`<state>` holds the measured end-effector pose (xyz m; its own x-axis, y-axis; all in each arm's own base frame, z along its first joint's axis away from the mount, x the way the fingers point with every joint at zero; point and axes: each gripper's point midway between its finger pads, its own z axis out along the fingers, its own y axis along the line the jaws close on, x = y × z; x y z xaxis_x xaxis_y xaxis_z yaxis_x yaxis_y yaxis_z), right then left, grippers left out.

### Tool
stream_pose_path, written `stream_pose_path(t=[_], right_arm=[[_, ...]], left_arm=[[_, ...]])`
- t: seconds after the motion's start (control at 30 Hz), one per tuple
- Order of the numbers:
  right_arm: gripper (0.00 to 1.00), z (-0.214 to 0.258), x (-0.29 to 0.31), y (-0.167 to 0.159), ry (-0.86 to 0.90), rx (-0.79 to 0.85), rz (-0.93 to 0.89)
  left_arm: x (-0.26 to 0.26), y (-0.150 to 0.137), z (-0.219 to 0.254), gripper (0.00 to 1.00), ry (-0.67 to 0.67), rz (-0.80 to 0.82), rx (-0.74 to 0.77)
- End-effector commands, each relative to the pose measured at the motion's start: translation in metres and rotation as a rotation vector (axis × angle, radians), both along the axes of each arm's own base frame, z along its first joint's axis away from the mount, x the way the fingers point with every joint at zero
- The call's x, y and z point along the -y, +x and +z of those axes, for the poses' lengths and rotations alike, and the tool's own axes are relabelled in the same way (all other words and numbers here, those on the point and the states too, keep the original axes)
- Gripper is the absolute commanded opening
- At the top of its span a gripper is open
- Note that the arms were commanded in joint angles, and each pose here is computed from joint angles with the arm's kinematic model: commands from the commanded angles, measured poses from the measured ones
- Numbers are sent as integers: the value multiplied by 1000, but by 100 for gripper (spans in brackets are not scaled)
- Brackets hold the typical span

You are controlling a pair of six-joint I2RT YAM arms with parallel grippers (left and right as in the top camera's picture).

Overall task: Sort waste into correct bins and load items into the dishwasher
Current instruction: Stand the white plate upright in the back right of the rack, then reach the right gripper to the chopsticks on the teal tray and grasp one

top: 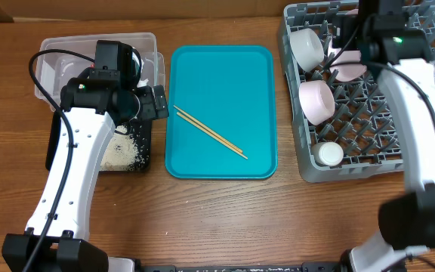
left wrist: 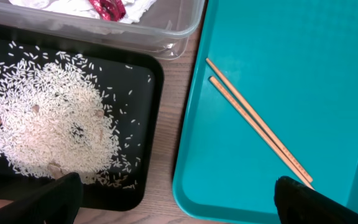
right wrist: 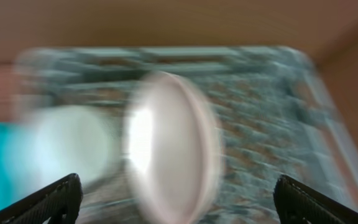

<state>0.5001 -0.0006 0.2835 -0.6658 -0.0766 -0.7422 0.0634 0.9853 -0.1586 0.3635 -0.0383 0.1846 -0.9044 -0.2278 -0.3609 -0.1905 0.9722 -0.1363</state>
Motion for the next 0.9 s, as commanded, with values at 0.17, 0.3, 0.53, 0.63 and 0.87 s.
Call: stream_pose_path(t=[0.17,0.3,0.53,0.63,0.87], right_arm=[[81,-1,-168,-49,475,-130,595],[80,-62,-203,-64,387,-296,593],[80,-143,-240,-98,191,-510,597],[80,-171,-254,-114,154,-575,633],[78,-218,-265,-126,-3,-653,643]], left_arm=[[0,5,7,100,3,10,20],[0,5,7,100,3,10,20],[0,5,7,100,3,10,20],[0,5,7,100,3,10,20],[0,5,7,100,3,10,20]])
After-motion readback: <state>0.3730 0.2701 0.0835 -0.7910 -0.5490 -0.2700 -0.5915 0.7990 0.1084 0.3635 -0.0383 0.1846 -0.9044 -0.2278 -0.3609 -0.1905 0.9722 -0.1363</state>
